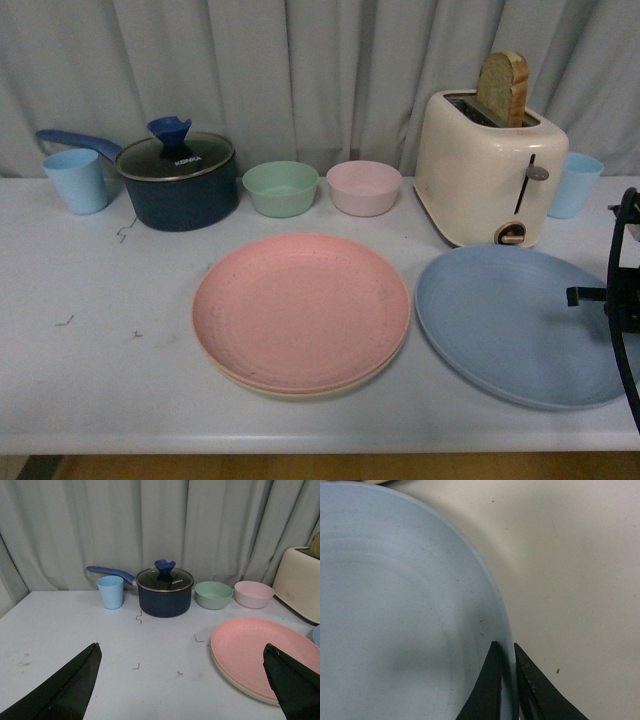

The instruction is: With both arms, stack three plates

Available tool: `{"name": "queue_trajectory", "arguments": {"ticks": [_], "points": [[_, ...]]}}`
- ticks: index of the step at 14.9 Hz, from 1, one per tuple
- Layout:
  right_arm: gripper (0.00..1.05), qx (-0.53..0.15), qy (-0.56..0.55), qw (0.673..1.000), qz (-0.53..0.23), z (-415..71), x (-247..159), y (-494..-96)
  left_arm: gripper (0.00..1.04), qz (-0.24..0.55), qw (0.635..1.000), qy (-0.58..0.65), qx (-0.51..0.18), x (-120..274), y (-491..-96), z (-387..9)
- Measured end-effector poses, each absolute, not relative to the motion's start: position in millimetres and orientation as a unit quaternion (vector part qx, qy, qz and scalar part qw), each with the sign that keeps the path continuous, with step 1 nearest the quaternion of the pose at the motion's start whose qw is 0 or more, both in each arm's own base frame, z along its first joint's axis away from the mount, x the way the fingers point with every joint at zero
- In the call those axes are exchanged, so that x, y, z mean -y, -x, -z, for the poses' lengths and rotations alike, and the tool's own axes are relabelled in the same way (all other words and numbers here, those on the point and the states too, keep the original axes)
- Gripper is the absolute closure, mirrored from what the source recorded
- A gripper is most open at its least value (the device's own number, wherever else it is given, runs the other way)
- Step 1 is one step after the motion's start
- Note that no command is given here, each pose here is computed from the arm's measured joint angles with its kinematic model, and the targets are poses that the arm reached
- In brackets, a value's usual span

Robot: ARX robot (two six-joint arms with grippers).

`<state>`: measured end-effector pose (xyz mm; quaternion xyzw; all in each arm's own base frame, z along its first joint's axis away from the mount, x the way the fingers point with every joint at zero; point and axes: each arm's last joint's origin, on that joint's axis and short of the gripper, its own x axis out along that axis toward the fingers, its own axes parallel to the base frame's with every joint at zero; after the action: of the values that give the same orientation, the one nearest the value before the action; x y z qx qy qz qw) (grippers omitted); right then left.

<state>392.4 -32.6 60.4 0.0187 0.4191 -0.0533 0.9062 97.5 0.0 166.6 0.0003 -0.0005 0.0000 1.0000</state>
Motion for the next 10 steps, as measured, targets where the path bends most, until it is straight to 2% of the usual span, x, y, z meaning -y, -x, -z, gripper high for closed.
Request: {"name": "queue_trajectory", "arguments": {"ticks": [2, 6, 10], "points": [[1.01, -0.408, -0.029, 0.912, 0.044, -75, 35, -374, 0.07, 0.0, 1.0, 0.0, 0.0, 0, -97, -167], [1.02, -0.387, -0.042, 0.92, 0.043, -135, 49, -330, 0.07, 0.0, 1.0, 0.0, 0.0, 0, -97, -167], [1.02, -0.278, -0.083, 0.954, -0.074, -215, -4, -324, 0.07, 0.0, 1.0, 0.0, 0.0, 0, -97, -167]]}}
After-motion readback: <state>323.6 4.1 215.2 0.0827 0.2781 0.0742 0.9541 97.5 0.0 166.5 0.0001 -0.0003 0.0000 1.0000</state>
